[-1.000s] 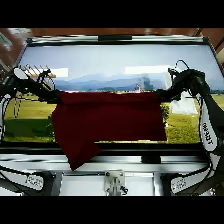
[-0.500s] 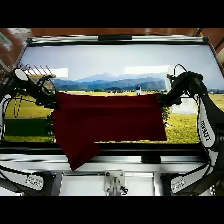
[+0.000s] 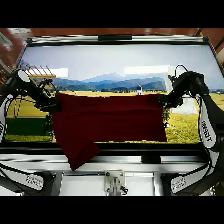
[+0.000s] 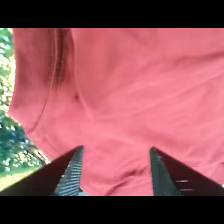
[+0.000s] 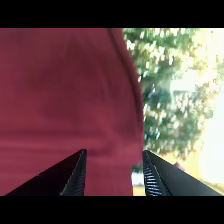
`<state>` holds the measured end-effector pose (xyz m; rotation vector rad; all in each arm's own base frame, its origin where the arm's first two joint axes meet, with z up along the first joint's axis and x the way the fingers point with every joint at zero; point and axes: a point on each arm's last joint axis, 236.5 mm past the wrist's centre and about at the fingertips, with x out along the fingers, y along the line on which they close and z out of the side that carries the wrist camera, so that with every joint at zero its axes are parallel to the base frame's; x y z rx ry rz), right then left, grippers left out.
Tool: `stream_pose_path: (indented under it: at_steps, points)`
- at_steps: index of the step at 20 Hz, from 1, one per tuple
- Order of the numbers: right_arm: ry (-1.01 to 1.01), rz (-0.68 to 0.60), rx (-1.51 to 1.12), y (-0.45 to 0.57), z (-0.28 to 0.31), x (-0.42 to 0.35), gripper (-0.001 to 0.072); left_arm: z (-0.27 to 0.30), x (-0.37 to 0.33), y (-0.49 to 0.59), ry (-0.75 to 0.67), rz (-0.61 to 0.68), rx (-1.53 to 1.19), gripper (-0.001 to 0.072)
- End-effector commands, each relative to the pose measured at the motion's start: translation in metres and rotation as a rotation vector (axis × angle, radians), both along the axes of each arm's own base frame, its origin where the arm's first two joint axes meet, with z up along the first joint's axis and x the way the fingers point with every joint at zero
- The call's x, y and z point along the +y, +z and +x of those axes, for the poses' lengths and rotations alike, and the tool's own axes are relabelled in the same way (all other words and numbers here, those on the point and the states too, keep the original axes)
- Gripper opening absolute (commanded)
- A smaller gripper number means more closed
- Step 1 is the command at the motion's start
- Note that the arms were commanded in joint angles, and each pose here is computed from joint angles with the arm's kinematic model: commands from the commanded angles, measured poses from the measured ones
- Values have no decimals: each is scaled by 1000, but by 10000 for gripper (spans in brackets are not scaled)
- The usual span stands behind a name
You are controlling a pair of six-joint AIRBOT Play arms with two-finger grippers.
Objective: Fold the shirts.
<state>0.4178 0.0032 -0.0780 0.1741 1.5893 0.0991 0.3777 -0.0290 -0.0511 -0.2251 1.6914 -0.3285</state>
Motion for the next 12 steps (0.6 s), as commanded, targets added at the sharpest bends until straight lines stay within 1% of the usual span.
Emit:
stream_pose_path:
  at_steps: [1,3,4,5,6,8,9,10,11,12]
  points:
    - [21,-70,26,26,-19,-23,476,-5,3,18,22,0,-3,502]
    - [14,-144,35,54,-36,-51,476,-12,7,41,32,3,-26,499]
    - [0,-161,48,68,-48,-65,476,-19,9,52,47,5,-32,467]
    - [-40,-150,36,80,-56,-74,476,-31,10,59,64,5,-41,382]
    - [-92,-114,1,91,-60,-80,476,-46,9,60,83,-1,-50,368]
    - [-169,-68,-38,102,-75,-92,475,-94,7,44,140,-10,-28,379]
    - [-204,-69,-48,102,-84,-101,475,-119,3,31,187,-34,-13,418]
    - [-228,-70,-53,99,-91,-106,476,-138,-3,21,246,-74,-7,478]
    - [-239,-59,-55,94,-96,-106,475,-155,-11,12,303,-123,-6,480]
    - [-239,-50,-50,89,-99,-104,475,-171,-17,4,327,-159,2,480]
